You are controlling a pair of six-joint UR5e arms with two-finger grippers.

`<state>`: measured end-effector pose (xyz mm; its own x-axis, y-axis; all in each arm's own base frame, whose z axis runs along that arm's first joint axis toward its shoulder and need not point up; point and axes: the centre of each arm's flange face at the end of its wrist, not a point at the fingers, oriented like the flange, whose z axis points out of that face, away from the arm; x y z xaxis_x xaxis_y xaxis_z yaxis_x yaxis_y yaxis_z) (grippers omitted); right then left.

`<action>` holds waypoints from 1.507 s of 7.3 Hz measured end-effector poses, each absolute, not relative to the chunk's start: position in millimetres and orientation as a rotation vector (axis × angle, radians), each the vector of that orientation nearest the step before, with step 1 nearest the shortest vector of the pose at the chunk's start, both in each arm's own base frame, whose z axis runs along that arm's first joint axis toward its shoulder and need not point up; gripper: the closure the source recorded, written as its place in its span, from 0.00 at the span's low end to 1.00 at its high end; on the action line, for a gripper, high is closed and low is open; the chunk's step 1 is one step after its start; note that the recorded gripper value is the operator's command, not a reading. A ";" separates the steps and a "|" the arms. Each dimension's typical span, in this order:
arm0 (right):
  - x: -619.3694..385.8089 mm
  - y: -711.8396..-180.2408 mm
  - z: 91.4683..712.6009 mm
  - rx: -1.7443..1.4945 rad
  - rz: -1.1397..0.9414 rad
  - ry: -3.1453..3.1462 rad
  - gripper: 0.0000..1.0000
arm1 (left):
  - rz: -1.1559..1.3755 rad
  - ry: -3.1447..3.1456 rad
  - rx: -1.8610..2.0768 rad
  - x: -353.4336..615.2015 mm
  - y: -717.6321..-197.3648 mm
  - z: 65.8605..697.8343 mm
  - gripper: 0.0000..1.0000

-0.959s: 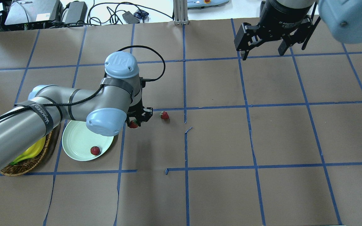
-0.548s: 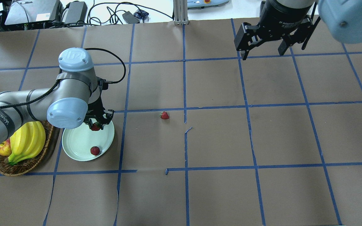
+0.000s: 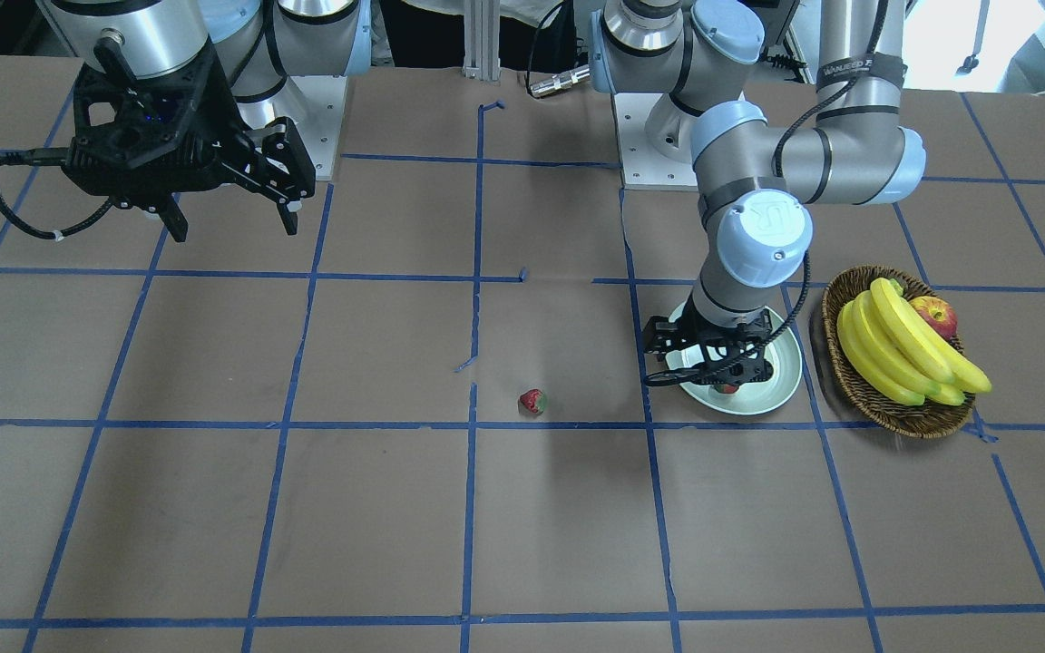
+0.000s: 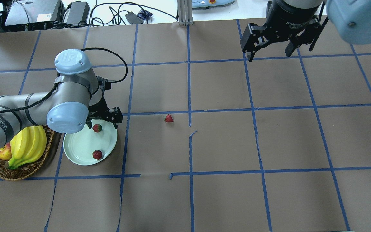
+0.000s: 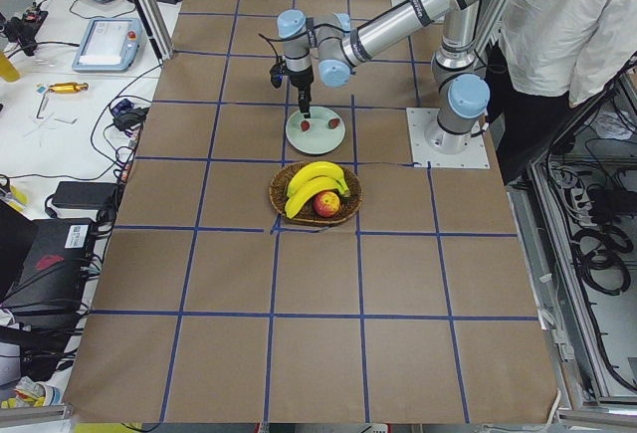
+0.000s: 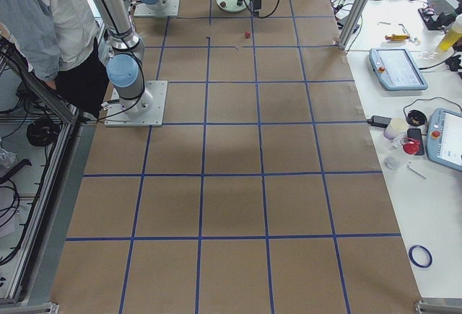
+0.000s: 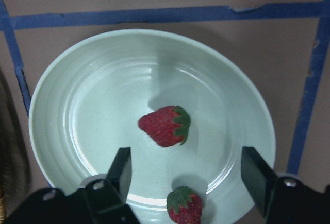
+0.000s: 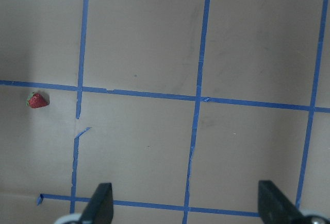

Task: Collect all strawberries into plate
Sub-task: 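Move the left gripper to the last strawberry and grasp it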

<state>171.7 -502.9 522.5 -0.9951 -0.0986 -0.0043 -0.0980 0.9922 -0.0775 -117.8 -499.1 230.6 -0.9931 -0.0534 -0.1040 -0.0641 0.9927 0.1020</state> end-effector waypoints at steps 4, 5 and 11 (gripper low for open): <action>171.7 -502.9 522.4 -0.154 -0.120 3.127 0.00 | 0.015 3.220 -0.276 -256.6 -513.9 213.4 0.13; 171.7 -502.9 522.4 -0.154 -0.120 3.127 0.00 | 0.015 3.237 -0.270 -272.3 -517.8 198.7 0.19; 171.7 -502.9 522.5 -0.154 -0.120 3.127 0.00 | 0.003 3.197 -0.231 -287.4 -532.1 178.7 1.00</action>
